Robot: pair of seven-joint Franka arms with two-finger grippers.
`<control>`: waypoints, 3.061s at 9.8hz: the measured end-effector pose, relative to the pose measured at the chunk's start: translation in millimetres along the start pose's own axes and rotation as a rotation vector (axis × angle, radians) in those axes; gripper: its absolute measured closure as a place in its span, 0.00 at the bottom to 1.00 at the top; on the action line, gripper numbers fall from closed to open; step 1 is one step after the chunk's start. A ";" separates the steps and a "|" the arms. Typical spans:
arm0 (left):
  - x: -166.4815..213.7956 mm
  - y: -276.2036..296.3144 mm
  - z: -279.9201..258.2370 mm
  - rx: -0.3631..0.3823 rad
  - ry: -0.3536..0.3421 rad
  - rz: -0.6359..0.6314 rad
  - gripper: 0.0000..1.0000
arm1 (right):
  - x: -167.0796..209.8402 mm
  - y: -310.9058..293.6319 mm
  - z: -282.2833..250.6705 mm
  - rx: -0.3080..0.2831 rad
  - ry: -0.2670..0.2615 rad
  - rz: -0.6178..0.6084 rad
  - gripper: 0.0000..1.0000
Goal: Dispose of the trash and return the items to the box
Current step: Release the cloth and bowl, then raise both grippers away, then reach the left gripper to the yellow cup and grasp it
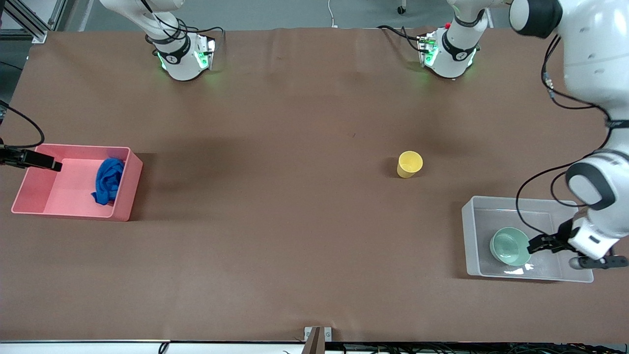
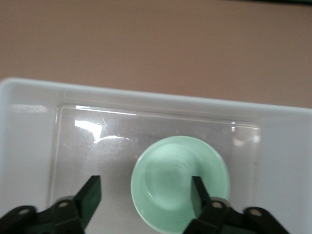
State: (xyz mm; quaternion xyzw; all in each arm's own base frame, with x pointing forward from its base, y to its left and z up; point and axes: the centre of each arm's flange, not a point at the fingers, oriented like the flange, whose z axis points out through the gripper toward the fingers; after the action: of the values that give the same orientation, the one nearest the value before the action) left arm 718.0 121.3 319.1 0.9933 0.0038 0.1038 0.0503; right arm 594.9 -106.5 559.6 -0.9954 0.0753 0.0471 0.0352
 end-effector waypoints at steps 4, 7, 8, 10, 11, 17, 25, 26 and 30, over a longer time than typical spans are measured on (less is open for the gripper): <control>-32.5 78.6 -182.6 0.021 -0.053 0.069 0.00 | -69.5 -20.1 -77.2 0.008 0.077 -0.006 0.00; -99.8 162.5 -311.5 0.071 -0.105 0.085 0.00 | -64.3 -26.1 -75.8 -0.015 0.089 -0.018 0.00; -117.9 179.2 -335.1 0.074 -0.104 0.083 0.00 | -62.7 -27.5 -75.6 -0.023 0.090 -0.021 0.00; -142.5 206.8 -328.9 0.080 -0.136 0.091 0.00 | -62.1 -27.7 -78.9 -0.040 0.094 -0.023 0.00; -149.9 218.4 -308.3 0.084 -0.153 0.102 0.00 | -65.8 -27.4 -83.0 -0.053 0.075 -0.022 0.00; -222.4 281.1 -118.1 0.065 -0.126 0.145 0.00 | -55.4 -29.9 -77.5 -0.068 0.081 -0.027 0.00; -263.1 295.9 61.5 -0.011 -0.228 0.112 0.17 | -55.4 -29.6 -75.2 -0.068 0.075 -0.027 0.00; -266.7 294.9 71.1 -0.013 -0.244 0.109 0.23 | -55.4 -29.4 -75.2 -0.068 0.075 -0.026 0.00; -269.2 295.1 82.6 -0.010 -0.243 0.136 0.84 | -55.6 -28.0 -74.4 -0.068 0.071 -0.024 0.00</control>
State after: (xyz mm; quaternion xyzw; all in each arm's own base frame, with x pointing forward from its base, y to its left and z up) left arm 470.9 -185.2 213.0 0.9963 -0.0701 -0.0139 0.0480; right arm 551.1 -76.5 640.8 -0.9979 0.0630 0.0140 -0.0006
